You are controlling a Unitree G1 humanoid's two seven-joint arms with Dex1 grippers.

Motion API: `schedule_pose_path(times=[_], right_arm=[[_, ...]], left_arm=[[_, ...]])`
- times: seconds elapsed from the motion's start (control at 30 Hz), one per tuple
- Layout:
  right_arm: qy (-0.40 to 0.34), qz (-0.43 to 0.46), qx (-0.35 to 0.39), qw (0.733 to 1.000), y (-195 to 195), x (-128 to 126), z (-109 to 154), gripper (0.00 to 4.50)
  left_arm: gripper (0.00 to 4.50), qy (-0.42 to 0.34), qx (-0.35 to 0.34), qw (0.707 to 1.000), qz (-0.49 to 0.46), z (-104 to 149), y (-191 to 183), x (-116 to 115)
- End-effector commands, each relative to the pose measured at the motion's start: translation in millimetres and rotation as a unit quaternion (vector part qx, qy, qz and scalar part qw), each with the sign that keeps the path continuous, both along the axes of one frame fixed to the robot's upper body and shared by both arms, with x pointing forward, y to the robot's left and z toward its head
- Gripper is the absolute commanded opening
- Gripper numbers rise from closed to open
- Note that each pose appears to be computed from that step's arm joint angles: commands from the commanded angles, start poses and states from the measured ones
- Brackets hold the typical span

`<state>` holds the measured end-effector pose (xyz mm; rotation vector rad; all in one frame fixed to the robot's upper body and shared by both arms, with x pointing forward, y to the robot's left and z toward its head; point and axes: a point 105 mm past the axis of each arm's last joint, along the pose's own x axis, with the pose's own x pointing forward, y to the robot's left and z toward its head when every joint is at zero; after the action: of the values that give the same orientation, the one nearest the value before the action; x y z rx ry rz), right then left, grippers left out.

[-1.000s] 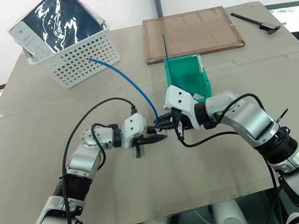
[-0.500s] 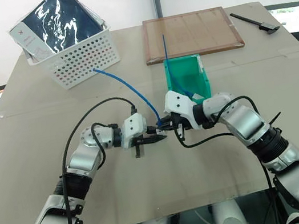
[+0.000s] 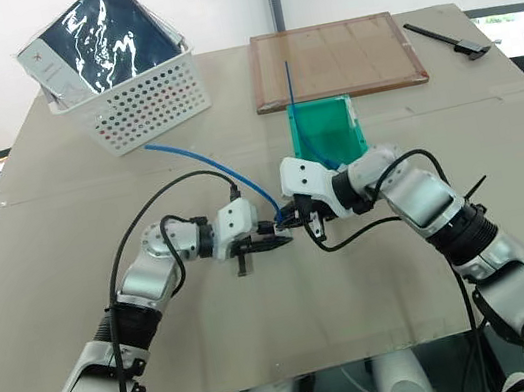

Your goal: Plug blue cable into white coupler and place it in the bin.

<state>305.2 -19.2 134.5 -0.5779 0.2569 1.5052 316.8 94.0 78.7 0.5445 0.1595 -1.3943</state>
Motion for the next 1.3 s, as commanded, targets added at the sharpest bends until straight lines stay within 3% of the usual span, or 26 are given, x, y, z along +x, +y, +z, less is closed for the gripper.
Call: schedule_pose_path(times=[0.03, 0.4, 0.8, 0.9, 0.97, 1.1, 1.17, 1.23, 1.27, 1.3], right_arm=[[0.031, 0.003, -0.031, 0.999, -3.0, -3.0, -14.7, 0.00], [0.043, 0.018, -0.055, 0.997, 1.7, -6.3, -20.6, 0.00], [0.058, 0.010, -0.118, 0.991, -0.7, -6.5, -73.0, 0.00], [0.033, 0.001, -0.081, 0.996, 4.5, -3.1, -62.6, 0.00], [-0.008, -0.021, 0.023, 0.999, 16.2, 6.5, -25.1, 0.00], [-0.079, -0.080, 0.210, 0.971, -7.1, 2.8, 68.6, 1.40], [-0.111, -0.105, 0.239, 0.959, -25.6, -8.1, 91.2, 2.26], [-0.130, -0.132, 0.265, 0.946, -42.6, -24.2, 107.0, 3.41], [-0.136, -0.145, 0.273, 0.941, -49.9, -33.7, 111.8, 3.77], [-0.144, -0.161, 0.271, 0.938, -57.9, -44.4, 112.1, 4.39]], left_arm=[[0.40, -0.001, 0.006, 1.000, 0.000, -1.7, -1.0, -1.3], [0.40, -0.002, 0.002, 1.000, 0.001, -0.1, -3.6, -1.8], [0.40, -0.001, -0.007, 1.000, 0.010, 1.0, -7.7, 0.9], [0.40, 0.001, -0.009, 1.000, 0.016, 0.9, -7.1, 1.7], [0.40, 0.003, -0.015, 1.000, 0.023, 2.2, -6.4, 1.7], [0.40, 0.024, -0.043, 0.998, 0.044, 12.4, 0.4, -2.0], [0.40, 0.042, -0.066, 0.996, 0.052, 21.8, 3.9, -6.0], [0.40, 0.064, -0.095, 0.991, 0.069, 35.0, 7.1, -7.6], [0.40, 0.074, -0.108, 0.988, 0.081, 41.4, 8.6, -6.9], [0.40, 0.085, -0.122, 0.985, 0.086, 50.1, 8.3, -7.5]])
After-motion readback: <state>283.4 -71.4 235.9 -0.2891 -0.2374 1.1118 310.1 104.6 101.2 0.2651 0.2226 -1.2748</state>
